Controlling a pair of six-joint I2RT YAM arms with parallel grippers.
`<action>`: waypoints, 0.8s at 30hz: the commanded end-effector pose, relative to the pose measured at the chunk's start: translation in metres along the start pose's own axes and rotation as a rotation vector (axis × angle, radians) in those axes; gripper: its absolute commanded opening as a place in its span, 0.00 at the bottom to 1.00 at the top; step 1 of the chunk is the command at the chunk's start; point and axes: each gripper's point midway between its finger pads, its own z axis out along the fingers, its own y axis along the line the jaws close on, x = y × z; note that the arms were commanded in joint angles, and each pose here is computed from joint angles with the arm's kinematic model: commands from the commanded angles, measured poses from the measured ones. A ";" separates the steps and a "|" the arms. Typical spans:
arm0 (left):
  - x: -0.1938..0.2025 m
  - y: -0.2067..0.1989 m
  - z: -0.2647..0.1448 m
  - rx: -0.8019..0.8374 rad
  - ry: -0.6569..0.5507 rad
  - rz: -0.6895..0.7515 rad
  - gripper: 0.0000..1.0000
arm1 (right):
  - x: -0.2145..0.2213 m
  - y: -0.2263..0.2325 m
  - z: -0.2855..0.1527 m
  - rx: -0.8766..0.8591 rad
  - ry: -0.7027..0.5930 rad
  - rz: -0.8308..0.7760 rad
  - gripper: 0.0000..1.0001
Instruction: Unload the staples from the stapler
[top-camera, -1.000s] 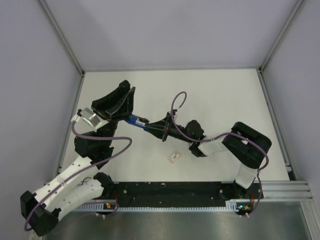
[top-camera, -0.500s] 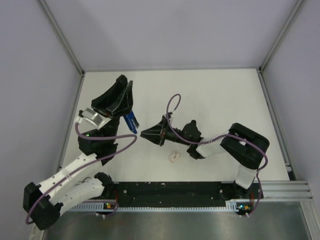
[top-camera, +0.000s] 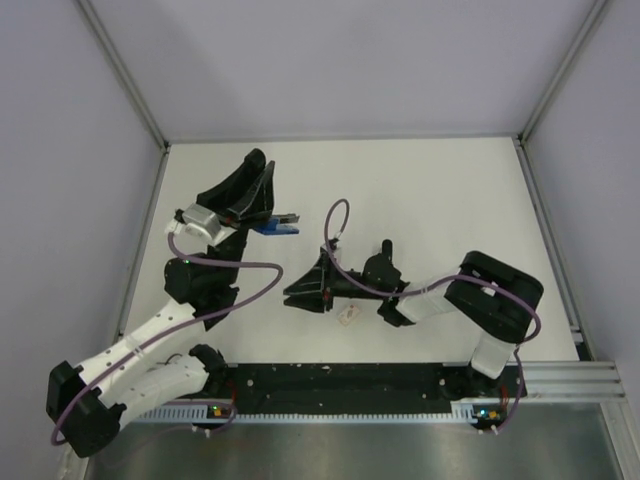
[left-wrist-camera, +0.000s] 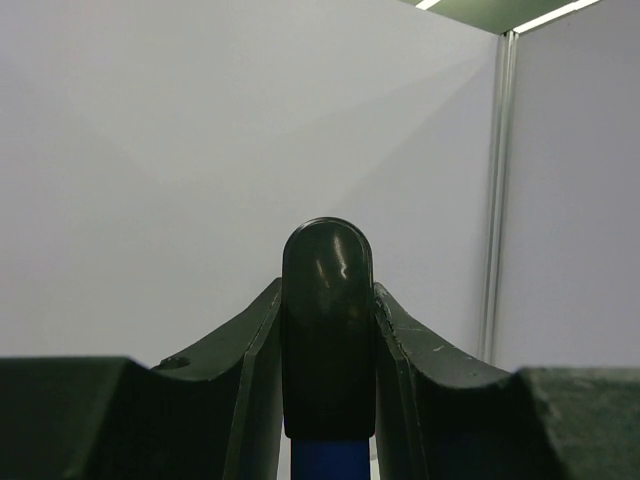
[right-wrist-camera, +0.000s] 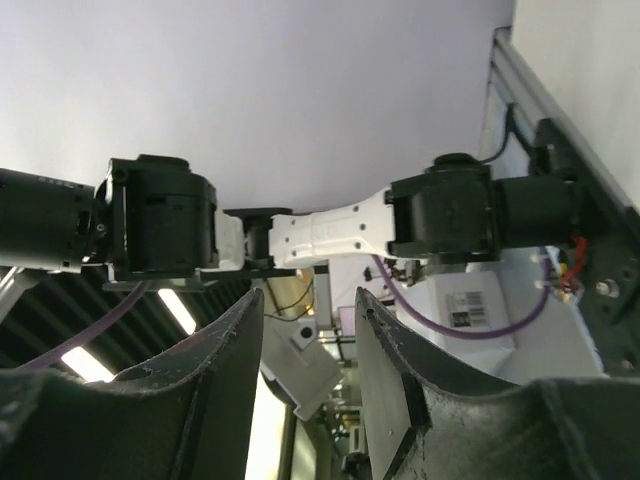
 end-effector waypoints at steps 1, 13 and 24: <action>-0.029 0.009 0.004 -0.044 -0.049 0.002 0.00 | -0.011 0.011 -0.024 0.024 -0.055 -0.126 0.41; 0.034 0.011 -0.028 -0.071 0.278 -0.045 0.00 | -0.066 0.036 -0.097 0.592 -0.329 -0.738 0.48; 0.069 0.010 -0.078 -0.098 0.492 -0.137 0.00 | -0.102 0.017 -0.088 0.722 -0.297 -0.871 0.23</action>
